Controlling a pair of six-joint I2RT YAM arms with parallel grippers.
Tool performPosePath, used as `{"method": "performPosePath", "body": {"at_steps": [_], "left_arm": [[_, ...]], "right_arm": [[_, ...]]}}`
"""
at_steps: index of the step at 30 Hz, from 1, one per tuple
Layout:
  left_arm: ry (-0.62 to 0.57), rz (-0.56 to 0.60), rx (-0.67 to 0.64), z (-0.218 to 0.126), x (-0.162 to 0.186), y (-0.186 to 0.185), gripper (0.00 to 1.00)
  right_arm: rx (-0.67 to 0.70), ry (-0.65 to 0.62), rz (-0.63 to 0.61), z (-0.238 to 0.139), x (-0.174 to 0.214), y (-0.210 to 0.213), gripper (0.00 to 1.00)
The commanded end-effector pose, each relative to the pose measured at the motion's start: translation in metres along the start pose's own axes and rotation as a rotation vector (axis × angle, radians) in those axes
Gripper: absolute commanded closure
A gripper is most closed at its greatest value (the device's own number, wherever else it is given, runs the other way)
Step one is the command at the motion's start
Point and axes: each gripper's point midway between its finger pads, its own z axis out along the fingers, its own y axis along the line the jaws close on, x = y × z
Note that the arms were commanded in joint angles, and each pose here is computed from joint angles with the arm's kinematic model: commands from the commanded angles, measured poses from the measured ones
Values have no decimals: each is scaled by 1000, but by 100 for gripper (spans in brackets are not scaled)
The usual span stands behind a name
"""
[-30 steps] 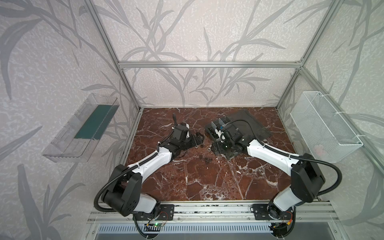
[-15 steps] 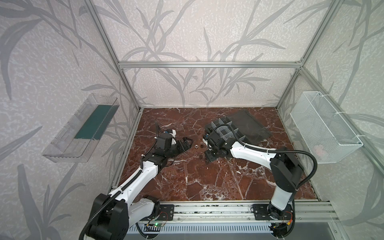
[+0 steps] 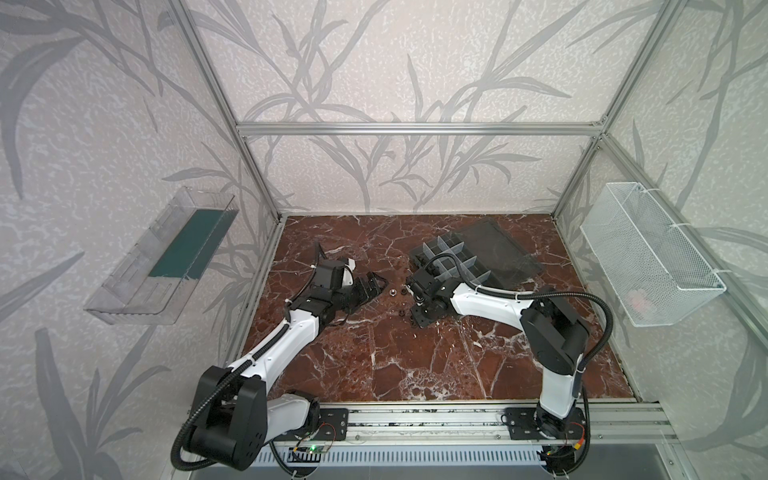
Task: Sort the screws and nuts into containers
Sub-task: 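Lower the right gripper onto a black hex nut and close it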
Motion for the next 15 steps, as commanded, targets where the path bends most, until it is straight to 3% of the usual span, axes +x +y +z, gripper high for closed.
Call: {"method": "performPosePath", "body": {"at_steps": [1,15], "left_arm": [[33,-24,50,4,2,-6,0],[30,-51,24,3,1,6,0]], "right_arm": [[20,24,8,6,9,-3,55],[26,64,-48,24,11,-1,61]]}}
